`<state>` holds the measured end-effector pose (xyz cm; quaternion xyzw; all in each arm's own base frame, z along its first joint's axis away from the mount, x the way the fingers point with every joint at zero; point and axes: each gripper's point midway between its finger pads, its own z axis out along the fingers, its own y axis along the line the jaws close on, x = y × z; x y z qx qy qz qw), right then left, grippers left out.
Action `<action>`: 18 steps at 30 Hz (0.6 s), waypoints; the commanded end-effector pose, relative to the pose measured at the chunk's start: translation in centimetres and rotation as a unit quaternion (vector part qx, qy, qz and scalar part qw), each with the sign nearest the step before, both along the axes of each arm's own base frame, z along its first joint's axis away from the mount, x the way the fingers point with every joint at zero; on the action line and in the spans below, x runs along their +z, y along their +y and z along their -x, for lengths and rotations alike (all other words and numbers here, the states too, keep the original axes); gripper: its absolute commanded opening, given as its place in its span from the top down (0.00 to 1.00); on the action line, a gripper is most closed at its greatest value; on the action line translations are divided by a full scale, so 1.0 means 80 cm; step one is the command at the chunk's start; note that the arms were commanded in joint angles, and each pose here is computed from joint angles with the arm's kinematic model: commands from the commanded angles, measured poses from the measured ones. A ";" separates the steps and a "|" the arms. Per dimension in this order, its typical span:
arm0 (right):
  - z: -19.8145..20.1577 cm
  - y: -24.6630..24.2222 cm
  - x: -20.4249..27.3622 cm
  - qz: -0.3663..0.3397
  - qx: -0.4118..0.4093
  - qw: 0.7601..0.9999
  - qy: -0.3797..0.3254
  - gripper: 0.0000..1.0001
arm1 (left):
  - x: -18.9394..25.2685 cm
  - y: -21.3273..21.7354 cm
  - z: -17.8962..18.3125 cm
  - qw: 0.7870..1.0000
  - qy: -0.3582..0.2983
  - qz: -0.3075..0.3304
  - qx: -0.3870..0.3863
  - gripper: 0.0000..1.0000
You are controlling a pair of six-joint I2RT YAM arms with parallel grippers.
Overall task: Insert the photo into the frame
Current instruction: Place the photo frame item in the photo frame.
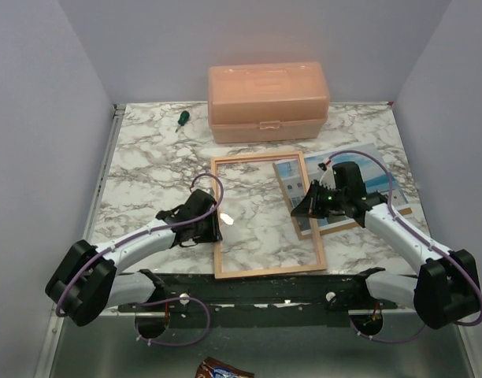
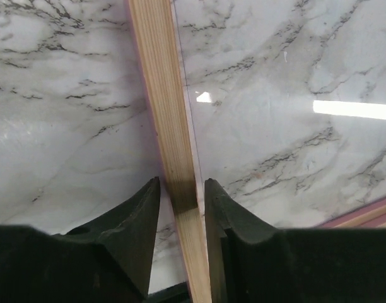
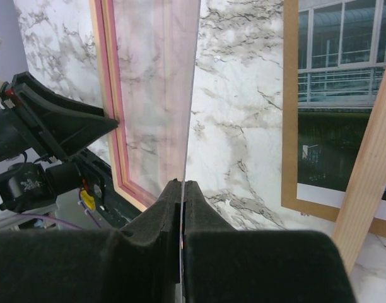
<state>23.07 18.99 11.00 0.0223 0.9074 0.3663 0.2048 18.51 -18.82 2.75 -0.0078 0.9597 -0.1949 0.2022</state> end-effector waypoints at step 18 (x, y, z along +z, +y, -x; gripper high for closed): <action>-0.027 0.023 0.097 -0.053 0.025 0.994 -0.097 0.99 | 0.005 0.032 0.000 0.998 0.013 0.042 0.047 0.61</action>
